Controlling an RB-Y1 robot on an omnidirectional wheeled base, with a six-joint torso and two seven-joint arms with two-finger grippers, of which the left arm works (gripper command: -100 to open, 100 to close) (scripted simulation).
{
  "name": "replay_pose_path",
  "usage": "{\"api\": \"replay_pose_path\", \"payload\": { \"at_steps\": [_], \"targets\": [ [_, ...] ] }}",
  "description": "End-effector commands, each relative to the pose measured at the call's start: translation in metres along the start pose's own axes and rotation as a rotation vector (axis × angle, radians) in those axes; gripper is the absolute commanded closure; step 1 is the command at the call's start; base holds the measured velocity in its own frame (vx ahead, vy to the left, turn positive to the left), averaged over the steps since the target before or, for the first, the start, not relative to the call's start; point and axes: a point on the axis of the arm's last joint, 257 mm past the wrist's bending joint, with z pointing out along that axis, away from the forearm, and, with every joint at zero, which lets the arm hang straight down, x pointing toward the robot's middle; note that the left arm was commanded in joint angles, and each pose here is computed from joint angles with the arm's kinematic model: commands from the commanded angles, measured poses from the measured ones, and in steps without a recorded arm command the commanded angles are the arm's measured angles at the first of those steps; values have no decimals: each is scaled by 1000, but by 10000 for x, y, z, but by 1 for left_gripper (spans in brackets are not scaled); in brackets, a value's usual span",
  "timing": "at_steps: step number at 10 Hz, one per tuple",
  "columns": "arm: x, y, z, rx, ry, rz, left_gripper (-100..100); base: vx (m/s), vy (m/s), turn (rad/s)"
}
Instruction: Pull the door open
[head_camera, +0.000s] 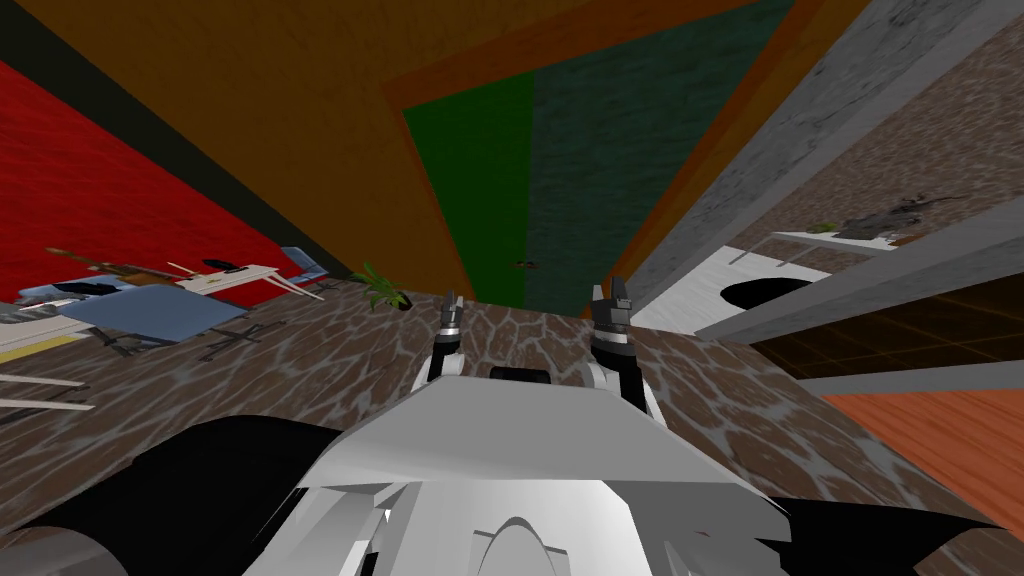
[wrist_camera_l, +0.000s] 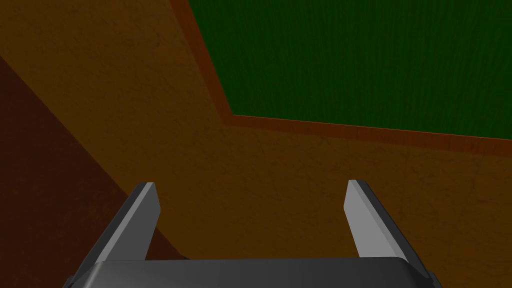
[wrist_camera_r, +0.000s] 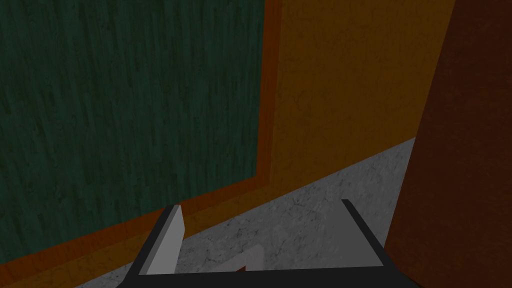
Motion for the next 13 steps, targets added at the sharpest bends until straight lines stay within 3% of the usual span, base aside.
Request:
{"api": "replay_pose_path", "payload": {
  "at_steps": [1, 13],
  "targets": [
    [-21, 110, -13, -15, 5, -7, -100, 96, -29, -66],
    [-121, 936, -302, -150, 26, -52, -100, 104, -39, -68]
  ]
}}
